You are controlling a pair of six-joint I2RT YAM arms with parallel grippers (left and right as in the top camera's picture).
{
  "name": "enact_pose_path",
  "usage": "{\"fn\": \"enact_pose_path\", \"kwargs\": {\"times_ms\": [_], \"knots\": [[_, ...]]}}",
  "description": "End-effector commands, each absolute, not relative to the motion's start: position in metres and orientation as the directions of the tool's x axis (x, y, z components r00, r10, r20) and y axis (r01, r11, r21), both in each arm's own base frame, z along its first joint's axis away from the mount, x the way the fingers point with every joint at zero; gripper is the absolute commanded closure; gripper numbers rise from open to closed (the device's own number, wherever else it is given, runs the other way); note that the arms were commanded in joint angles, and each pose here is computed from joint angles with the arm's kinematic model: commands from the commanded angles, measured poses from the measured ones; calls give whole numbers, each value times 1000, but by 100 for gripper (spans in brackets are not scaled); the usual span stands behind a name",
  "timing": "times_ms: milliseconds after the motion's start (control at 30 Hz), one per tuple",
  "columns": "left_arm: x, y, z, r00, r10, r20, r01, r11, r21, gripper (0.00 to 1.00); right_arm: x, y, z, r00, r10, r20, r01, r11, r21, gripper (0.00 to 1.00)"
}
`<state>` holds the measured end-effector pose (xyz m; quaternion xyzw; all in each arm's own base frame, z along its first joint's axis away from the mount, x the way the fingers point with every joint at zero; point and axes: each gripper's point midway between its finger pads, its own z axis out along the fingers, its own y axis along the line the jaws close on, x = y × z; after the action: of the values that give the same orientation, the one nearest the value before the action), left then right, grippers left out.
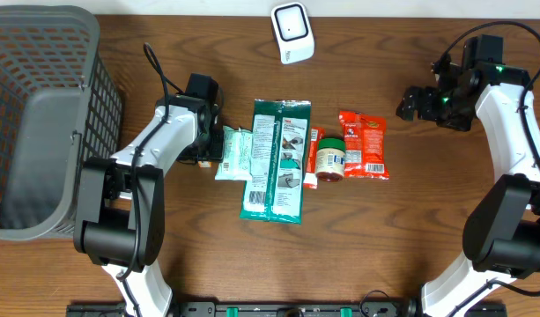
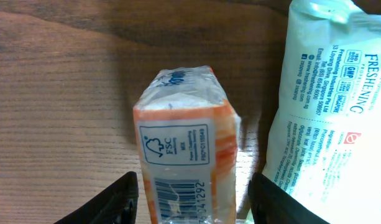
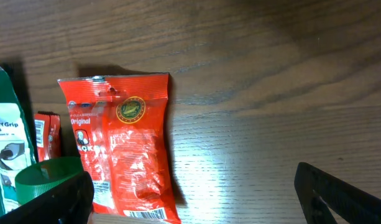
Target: Scan the item barcode
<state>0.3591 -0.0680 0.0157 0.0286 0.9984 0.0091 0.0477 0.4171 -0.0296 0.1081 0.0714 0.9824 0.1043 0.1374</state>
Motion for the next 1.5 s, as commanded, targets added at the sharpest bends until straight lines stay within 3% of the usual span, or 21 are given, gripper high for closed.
{"fn": "enact_pose_path", "kwargs": {"times_ms": [0, 233, 500, 733, 800, 1467], "knots": [[372, -68, 47, -982, 56, -182, 55, 998, 11, 39, 417, -30, 114, -948, 167, -269, 106, 968, 227, 1], [382, -67, 106, -941, -5, -339, 4, 1000, -25, 34, 417, -30, 114, -948, 167, -269, 106, 968, 227, 1], [382, -42, 163, -851, -249, -461, -209, 968, -138, 27, 417, -30, 114, -948, 167, -269, 106, 968, 227, 1], [380, -18, 163, -835, -316, -451, -283, 949, -142, 22, 417, -30, 114, -948, 167, -269, 106, 968, 227, 1], [378, -17, 162, -838, -318, -444, -286, 948, -139, 14, 417, -30, 114, -948, 167, -269, 106, 968, 227, 1], [378, -17, 162, -838, -318, -443, -286, 948, -139, 13, 417, -30, 114, -948, 167, -269, 106, 968, 227, 1]]}}
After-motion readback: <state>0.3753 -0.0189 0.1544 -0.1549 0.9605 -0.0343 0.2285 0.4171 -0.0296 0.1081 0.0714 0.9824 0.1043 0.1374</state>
